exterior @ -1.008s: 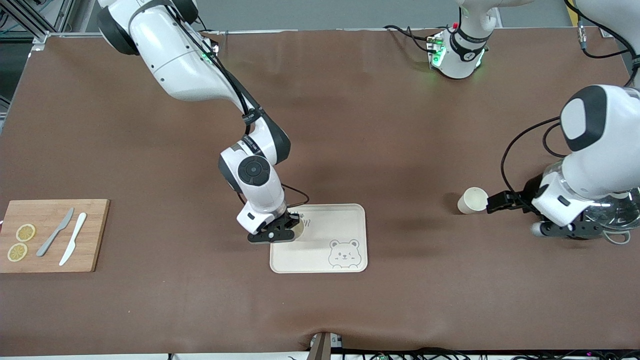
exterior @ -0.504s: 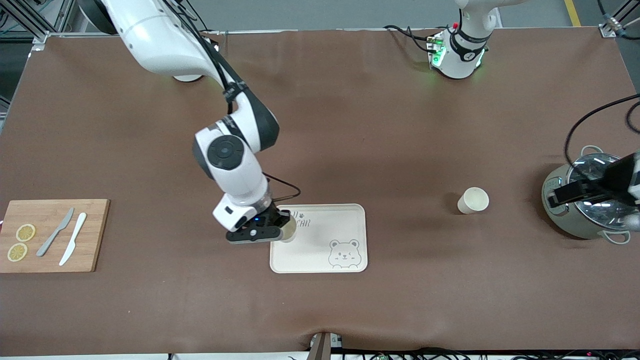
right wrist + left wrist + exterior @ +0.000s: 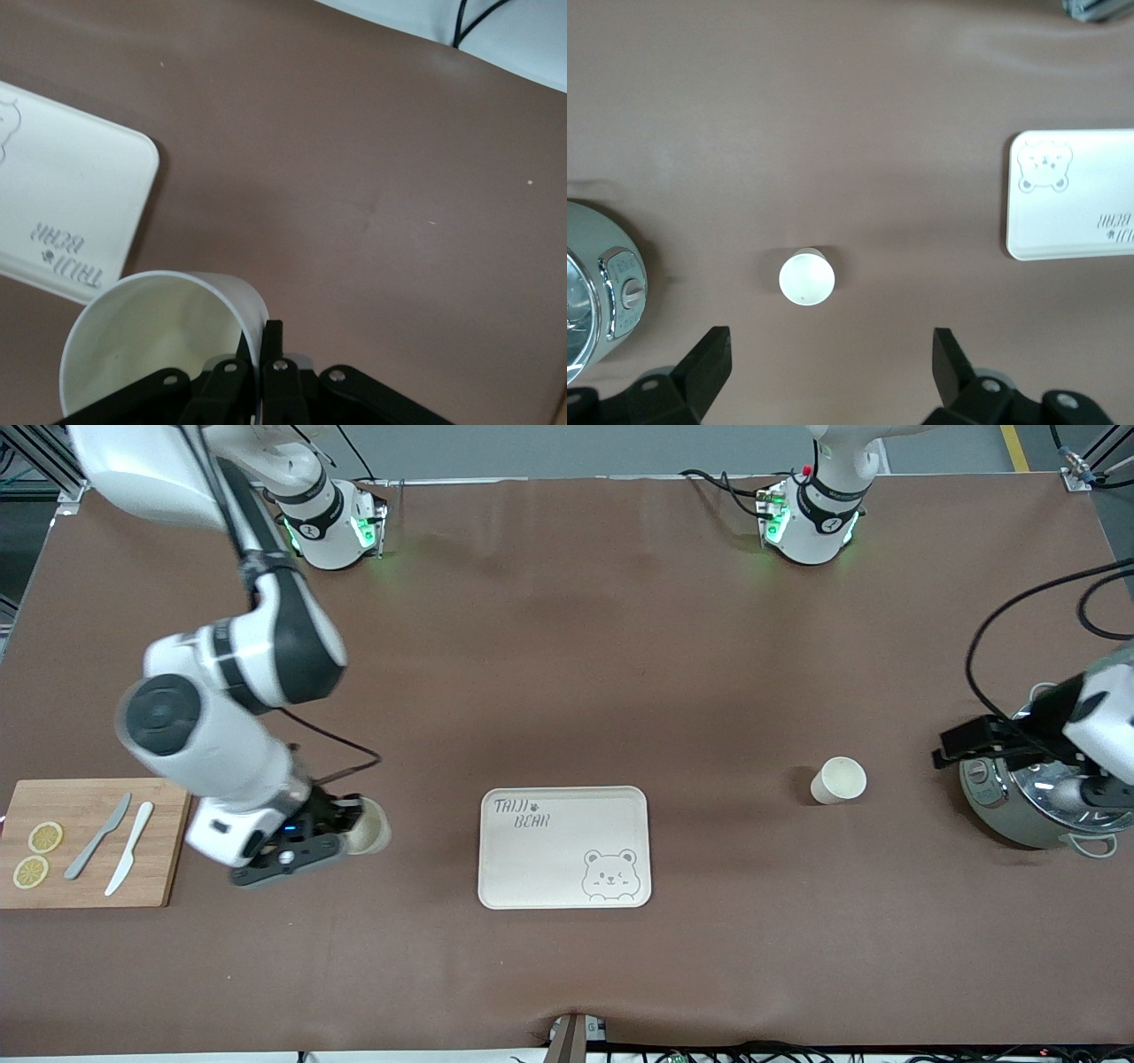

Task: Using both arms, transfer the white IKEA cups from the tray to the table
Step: 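Lower the cup beside the cutting board and open the right gripper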

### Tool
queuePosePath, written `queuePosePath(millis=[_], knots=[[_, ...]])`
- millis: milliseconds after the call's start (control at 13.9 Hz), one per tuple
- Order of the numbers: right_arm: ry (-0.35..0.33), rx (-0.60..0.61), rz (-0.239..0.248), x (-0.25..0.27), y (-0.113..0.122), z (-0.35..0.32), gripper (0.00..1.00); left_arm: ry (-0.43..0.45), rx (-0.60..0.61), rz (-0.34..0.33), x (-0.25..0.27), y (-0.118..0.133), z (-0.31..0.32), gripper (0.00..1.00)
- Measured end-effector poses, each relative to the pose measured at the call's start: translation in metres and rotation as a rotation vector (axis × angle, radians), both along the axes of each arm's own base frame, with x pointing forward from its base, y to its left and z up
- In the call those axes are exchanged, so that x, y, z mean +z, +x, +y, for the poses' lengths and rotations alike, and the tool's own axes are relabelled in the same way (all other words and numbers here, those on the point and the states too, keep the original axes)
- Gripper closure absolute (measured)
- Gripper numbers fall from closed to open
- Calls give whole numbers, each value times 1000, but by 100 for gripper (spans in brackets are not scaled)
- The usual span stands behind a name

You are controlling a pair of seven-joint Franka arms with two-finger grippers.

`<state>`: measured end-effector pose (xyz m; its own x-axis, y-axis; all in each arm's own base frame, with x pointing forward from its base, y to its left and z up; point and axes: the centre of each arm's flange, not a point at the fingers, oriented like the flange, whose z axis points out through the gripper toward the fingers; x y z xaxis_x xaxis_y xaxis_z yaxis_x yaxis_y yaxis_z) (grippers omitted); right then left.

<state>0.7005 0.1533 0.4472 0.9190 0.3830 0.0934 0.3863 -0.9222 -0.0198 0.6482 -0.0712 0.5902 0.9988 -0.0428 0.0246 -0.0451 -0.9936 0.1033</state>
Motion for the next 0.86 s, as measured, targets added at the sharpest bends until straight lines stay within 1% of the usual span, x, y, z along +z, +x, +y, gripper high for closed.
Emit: queuePosePath(millis=[144, 288, 432, 576, 648, 720, 864], knots=[[3, 89, 17, 2, 7, -66, 96, 27, 2, -7, 9, -8, -22, 0], [2, 165, 25, -9, 9, -128, 96, 38, 21, 5, 12, -13, -24, 0], [-2, 205, 17, -23, 9, -172, 96, 46, 16, 14, 11, -14, -27, 0], [-1, 234, -4, -49, 10, -194, 96, 67, 8, 13, 11, -16, -33, 0], [11, 241, -10, -67, 11, -197, 96, 81, -6, 10, 12, -16, -32, 0], [29, 240, -10, -88, 10, -198, 96, 96, -26, 7, 13, -16, -26, 0], [47, 236, 5, -126, 9, -198, 96, 116, -44, 6, 13, -14, -10, 0]])
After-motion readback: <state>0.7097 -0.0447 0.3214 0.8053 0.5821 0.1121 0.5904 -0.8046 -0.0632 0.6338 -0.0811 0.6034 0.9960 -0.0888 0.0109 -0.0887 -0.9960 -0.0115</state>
